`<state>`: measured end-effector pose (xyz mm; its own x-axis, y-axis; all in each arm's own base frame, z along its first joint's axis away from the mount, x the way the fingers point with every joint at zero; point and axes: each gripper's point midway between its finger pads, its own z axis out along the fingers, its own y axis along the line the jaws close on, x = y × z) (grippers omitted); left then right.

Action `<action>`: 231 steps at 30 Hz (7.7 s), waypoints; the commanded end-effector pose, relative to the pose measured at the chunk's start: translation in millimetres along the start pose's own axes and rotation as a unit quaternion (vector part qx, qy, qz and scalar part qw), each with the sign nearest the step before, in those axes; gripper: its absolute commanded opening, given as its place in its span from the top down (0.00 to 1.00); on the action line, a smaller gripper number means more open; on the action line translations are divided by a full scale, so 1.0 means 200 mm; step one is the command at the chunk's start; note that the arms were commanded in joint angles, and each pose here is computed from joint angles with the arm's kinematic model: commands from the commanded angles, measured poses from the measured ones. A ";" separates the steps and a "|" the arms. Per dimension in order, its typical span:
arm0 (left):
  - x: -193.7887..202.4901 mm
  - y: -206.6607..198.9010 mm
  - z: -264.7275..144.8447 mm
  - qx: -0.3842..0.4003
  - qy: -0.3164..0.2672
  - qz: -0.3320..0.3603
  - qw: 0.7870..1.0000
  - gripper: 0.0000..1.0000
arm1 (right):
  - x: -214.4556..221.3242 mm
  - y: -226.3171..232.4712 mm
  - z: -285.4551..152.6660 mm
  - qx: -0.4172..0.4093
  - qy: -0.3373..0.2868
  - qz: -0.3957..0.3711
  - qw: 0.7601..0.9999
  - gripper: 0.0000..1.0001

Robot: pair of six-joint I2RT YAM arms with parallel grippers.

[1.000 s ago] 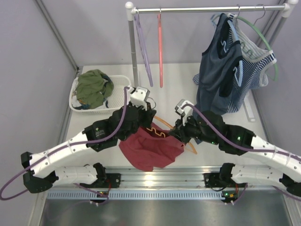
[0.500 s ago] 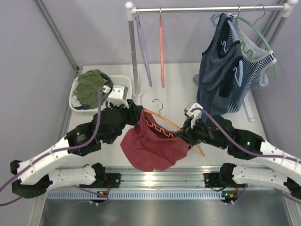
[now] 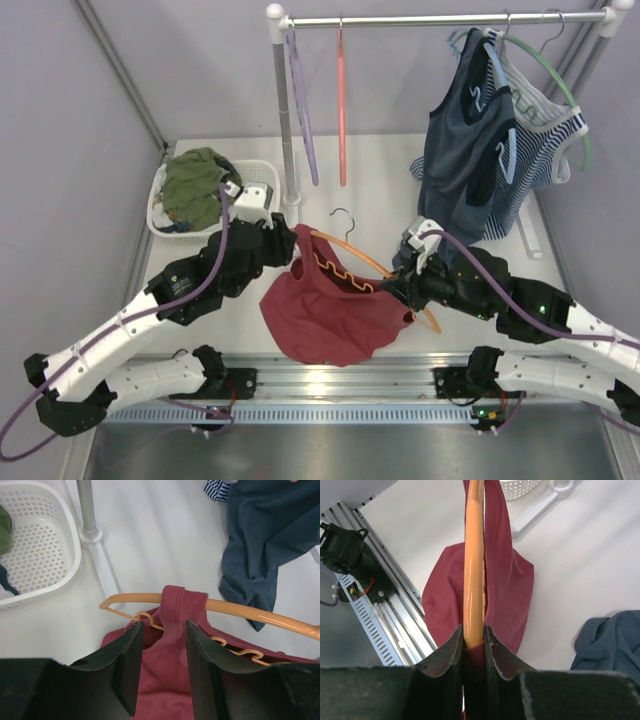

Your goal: Place the tank top on the hanger

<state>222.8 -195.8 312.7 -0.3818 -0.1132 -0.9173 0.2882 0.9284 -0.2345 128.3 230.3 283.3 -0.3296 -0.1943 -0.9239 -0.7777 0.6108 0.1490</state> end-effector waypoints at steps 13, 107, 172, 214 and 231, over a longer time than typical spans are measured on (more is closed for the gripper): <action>-0.02 -0.07 0.07 0.180 0.000 -0.065 0.981 0.56 | -0.14 0.05 -0.06 -0.022 -0.054 0.018 0.998 1.00; -0.07 -0.21 0.09 0.278 0.019 0.007 0.960 1.00 | -0.17 0.01 -0.16 -0.010 -0.083 0.043 0.996 1.00; -0.08 -0.12 0.15 0.187 0.074 0.068 0.977 0.62 | -0.22 0.06 -0.20 -0.042 -0.110 0.059 0.991 1.00; -0.06 -0.26 0.09 0.162 0.071 0.128 0.976 1.00 | -0.24 0.02 -0.18 -0.015 -0.117 0.077 0.990 1.00; -0.09 -0.33 0.04 0.202 0.049 0.104 0.973 1.00 | -0.31 -0.04 -0.23 0.022 -0.140 0.102 0.985 1.00</action>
<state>214.5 -243.6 327.4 -0.3849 0.1706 -0.9070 0.6610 0.7369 -0.1419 130.9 201.1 315.2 -0.3518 0.0278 -0.9357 -0.6814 0.6778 0.2763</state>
